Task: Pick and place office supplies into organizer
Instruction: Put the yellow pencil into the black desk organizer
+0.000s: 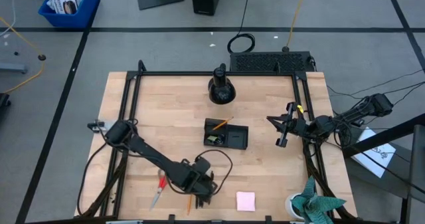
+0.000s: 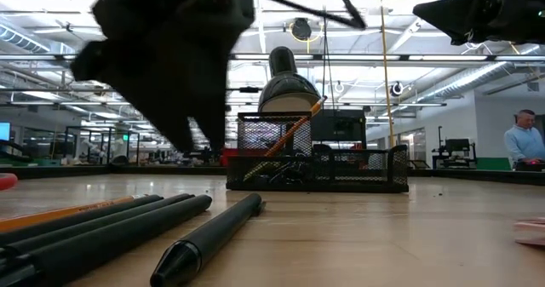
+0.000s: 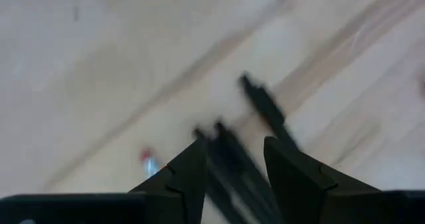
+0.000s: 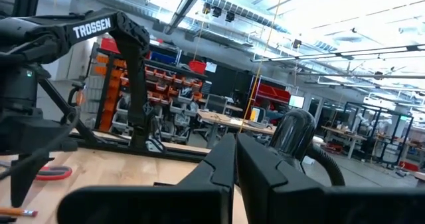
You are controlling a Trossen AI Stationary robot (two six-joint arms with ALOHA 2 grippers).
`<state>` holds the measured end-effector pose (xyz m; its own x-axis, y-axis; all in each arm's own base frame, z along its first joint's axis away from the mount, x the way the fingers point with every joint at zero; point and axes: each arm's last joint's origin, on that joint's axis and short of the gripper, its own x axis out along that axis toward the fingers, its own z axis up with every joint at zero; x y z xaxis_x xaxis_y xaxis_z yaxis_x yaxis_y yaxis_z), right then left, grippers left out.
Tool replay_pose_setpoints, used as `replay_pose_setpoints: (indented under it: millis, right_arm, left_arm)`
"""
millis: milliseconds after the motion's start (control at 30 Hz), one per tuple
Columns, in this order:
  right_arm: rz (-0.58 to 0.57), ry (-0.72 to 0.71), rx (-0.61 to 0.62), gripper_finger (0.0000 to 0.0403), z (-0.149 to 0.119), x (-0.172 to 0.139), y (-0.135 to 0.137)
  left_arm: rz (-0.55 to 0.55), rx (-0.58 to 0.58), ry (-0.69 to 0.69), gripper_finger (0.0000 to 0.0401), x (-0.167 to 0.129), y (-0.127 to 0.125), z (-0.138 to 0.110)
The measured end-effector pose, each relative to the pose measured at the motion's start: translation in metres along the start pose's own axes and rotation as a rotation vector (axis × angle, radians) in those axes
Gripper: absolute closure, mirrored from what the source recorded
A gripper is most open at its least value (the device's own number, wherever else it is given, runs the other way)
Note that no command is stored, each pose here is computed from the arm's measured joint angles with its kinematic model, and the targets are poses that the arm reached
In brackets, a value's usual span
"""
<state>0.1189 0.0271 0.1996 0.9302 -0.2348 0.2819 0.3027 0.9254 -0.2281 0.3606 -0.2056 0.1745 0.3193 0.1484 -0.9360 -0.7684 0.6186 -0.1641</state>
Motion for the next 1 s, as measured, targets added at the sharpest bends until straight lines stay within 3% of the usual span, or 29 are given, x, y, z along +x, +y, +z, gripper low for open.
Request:
replay_pose_setpoints:
  millis: [133, 300, 1000]
  right_arm:
    - [0.0, 0.0, 0.0, 0.0394, 0.0, 0.0, 0.0]
    - [-0.001, 0.001, 0.0, 0.0394, 0.0, 0.0, 0.0]
    - [-0.001, 0.002, 0.006, 0.0394, 0.0, 0.0, 0.0]
  left_arm:
    - [0.09, -0.059, 0.133, 0.0249, 0.0, 0.01, -0.002]
    - [0.176, -0.132, 0.164, 0.0249, -0.001, 0.018, -0.004]
    - [0.178, -0.168, 0.118, 0.0249, 0.0, 0.018, -0.003]
